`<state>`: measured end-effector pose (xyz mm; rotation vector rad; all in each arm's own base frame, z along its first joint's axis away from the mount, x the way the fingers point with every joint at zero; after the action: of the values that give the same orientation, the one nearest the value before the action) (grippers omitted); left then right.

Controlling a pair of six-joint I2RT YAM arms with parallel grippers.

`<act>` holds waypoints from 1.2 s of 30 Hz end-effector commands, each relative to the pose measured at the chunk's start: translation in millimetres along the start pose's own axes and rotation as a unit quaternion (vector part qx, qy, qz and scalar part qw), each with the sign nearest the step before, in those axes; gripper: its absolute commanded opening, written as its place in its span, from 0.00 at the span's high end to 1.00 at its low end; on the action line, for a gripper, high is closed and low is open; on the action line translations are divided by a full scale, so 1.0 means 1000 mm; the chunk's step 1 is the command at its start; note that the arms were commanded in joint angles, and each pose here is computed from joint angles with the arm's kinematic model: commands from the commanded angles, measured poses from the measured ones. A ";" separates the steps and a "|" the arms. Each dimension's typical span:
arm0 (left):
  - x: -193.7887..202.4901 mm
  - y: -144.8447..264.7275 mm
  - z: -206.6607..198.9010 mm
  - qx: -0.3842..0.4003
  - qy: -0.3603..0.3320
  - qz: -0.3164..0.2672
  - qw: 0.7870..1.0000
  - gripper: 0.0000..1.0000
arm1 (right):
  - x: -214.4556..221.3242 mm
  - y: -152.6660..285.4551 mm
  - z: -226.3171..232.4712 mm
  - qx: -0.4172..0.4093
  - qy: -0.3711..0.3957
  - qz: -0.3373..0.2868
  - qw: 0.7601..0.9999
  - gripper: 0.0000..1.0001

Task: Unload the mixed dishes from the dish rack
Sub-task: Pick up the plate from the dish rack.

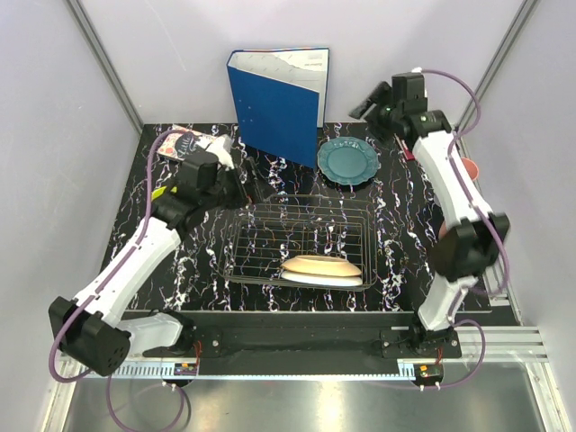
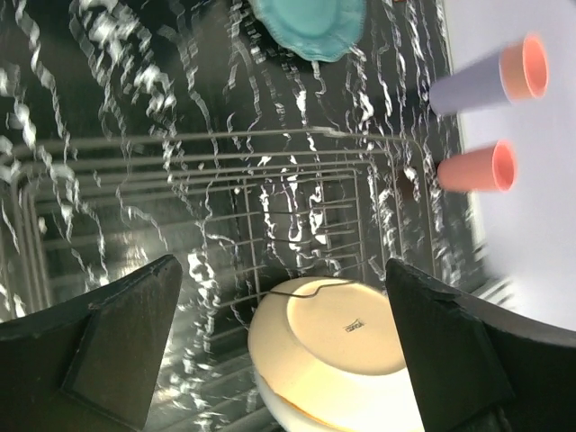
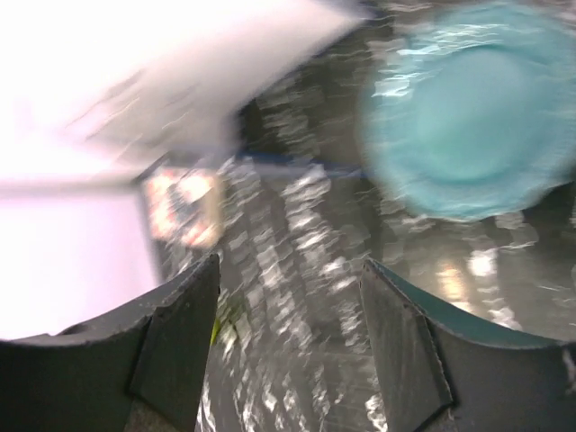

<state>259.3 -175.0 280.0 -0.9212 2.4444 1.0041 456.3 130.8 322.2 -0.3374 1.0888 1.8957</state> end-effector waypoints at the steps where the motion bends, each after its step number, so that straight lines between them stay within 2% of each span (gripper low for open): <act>1: -0.002 0.013 -0.033 0.025 -0.182 -0.046 0.982 0.01 | 0.002 0.099 0.076 -0.161 0.085 -0.094 0.979 0.30; 3: 0.009 0.012 -0.038 0.030 -0.282 -0.052 0.958 0.01 | 0.022 0.126 0.077 -0.187 0.104 -0.092 0.972 0.31; 4: 0.037 0.008 -0.041 0.040 -0.338 -0.032 0.940 0.01 | 0.027 0.134 0.077 -0.199 0.108 -0.093 0.969 0.32; 5: 0.043 0.007 -0.043 0.048 -0.417 -0.045 0.907 0.01 | 0.036 0.148 0.069 -0.207 0.111 -0.088 0.968 0.32; 6: 0.050 0.011 -0.043 0.040 -0.451 -0.058 0.890 0.01 | 0.041 0.154 0.064 -0.207 0.111 -0.088 0.968 0.32; 7: 0.073 0.009 -0.042 0.057 -0.487 -0.044 0.870 0.01 | 0.051 0.154 0.054 -0.200 0.112 -0.078 0.970 0.32; 8: 0.078 0.011 -0.041 0.066 -0.517 -0.043 0.852 0.01 | 0.051 0.172 0.052 -0.213 0.115 -0.089 0.966 0.33; 12: 0.108 0.019 -0.035 0.157 -0.557 -0.027 0.815 0.01 | 0.063 0.203 0.034 -0.220 0.116 -0.100 0.963 0.33; 13: 0.106 0.024 -0.041 0.174 -0.564 -0.047 0.806 0.01 | 0.068 0.205 0.028 -0.217 0.118 -0.094 0.964 0.33; 19: 0.111 0.022 -0.038 0.186 -0.600 -0.038 0.777 0.01 | 0.081 0.223 0.012 -0.214 0.120 -0.083 0.966 0.32; 24: 0.118 0.013 -0.039 0.204 -0.609 -0.035 0.765 0.01 | 0.090 0.224 0.002 -0.208 0.112 -0.075 0.969 0.33; 30: 0.132 0.011 -0.040 0.259 -0.630 -0.021 0.731 0.02 | 0.094 0.224 -0.004 -0.199 0.117 -0.069 0.970 0.33; 36: 0.141 0.011 -0.039 0.284 -0.636 -0.003 0.718 0.04 | 0.098 0.221 -0.007 -0.193 0.119 -0.063 0.972 0.32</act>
<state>150.9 -248.3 227.8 0.0802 1.3618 0.5848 225.6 134.9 382.1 -0.8333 0.8117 1.9791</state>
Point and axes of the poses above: each gripper's point midway between its finger pads, its own y axis back along the fingers, its own z axis along the line the jaws close on, x = y × z, the point moved 6 cm from there along y, back along the fingers, and after that the axes turned 9 degrees about y, right-handed, at the moved point
